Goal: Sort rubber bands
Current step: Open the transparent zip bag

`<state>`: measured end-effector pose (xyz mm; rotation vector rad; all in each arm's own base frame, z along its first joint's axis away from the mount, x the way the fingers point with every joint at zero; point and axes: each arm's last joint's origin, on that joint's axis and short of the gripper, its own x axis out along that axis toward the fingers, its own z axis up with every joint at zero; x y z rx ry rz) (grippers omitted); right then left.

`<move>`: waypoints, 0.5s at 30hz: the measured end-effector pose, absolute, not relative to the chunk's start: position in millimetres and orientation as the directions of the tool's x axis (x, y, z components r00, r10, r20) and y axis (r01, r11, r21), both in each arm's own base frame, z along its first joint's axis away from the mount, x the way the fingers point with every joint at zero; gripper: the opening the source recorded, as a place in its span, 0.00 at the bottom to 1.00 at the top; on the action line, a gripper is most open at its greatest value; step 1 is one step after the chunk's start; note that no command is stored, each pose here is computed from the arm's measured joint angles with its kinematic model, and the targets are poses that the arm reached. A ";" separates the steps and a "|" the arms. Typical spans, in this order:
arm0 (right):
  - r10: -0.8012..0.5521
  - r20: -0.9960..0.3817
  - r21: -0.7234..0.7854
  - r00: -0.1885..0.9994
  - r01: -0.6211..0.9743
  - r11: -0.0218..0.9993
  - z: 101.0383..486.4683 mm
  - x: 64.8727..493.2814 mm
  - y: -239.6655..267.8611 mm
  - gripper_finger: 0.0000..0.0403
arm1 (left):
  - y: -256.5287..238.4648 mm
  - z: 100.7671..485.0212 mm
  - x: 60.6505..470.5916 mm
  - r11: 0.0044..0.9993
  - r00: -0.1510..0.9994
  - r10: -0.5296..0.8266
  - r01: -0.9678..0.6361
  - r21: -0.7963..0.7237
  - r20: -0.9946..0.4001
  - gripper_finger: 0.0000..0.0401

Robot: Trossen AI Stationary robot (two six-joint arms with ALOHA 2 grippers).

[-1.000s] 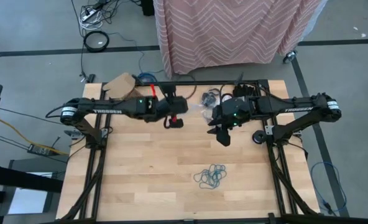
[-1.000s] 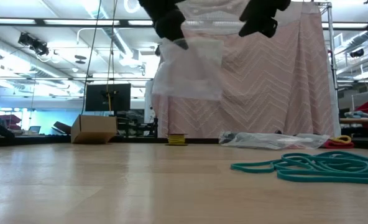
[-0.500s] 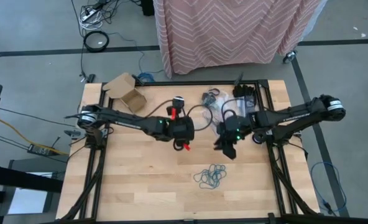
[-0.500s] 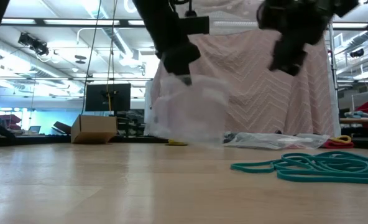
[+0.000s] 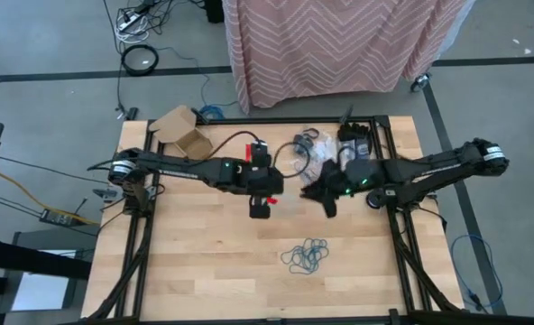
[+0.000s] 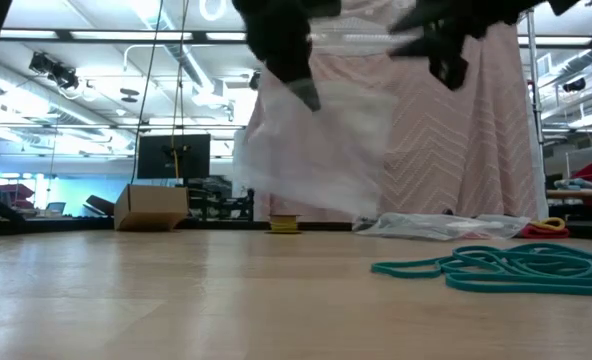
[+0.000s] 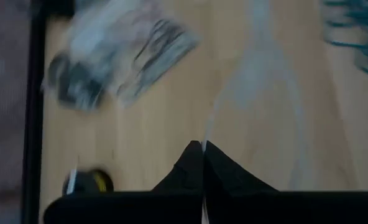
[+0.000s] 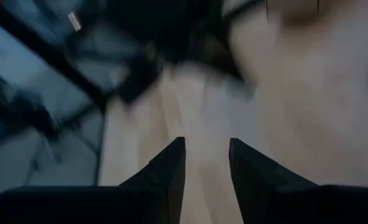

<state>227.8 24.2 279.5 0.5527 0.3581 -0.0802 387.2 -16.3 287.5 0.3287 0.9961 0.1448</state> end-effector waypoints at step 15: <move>0.097 -0.532 0.338 0.841 0.105 0.935 309.2 258.4 -16.2 0.34 | -20.5 324.2 392.2 0.856 0.668 0.219 0.218 0.469 -0.711 0.00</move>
